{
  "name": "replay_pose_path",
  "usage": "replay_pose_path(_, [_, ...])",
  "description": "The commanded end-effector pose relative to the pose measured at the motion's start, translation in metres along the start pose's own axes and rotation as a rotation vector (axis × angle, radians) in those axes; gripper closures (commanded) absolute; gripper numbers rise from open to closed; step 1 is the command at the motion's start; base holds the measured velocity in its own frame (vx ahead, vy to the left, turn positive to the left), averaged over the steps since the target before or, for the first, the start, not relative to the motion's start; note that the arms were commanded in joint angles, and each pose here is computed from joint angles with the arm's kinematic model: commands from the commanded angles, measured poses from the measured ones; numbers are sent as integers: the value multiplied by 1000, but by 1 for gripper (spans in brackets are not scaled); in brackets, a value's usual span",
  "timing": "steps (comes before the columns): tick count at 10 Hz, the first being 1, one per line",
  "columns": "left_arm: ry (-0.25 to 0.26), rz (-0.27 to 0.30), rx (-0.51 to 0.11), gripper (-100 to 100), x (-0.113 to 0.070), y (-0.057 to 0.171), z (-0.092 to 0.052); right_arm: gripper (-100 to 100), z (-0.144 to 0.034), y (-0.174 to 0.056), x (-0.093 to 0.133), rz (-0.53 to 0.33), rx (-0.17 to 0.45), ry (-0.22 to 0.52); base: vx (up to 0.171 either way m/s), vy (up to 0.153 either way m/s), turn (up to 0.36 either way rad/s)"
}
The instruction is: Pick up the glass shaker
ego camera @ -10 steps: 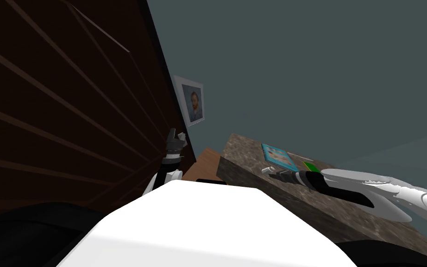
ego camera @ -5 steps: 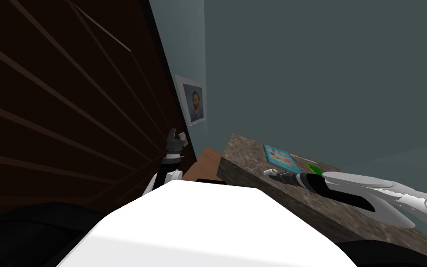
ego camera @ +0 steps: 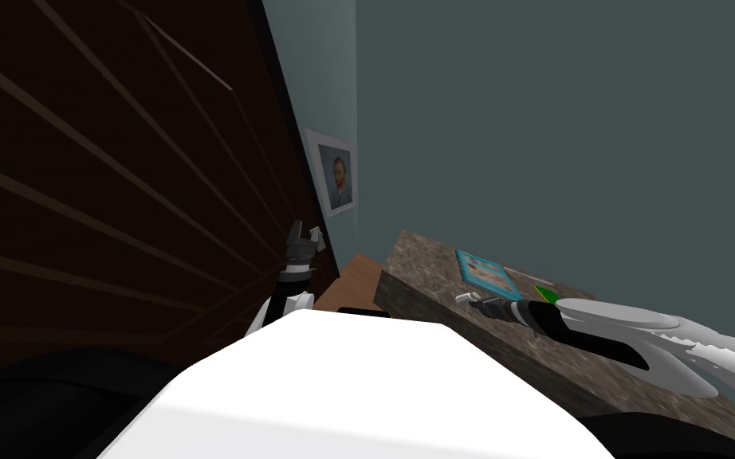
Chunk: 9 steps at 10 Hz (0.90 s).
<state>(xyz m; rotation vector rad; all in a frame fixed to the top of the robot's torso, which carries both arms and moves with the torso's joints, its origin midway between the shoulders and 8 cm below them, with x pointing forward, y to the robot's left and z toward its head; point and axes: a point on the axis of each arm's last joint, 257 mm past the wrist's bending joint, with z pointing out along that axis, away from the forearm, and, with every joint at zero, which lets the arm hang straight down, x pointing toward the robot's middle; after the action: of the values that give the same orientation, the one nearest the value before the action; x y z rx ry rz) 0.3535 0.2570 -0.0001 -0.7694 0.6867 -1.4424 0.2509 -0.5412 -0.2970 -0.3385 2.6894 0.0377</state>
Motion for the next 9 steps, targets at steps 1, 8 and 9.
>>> replay_pose_path(1, [0,0,0,0,0,0,0,100,0,0,0,0,0,0,0,0,0])
replay_pose_path(8, [0,0,0,0,0,0,0,100,-3,2,-7,-9,-4,2,-2,1,-38])
replay_pose_path(9, [0,0,0,0,0,0,0,0,-3,2,-8,-13,-5,2,0,0,0])
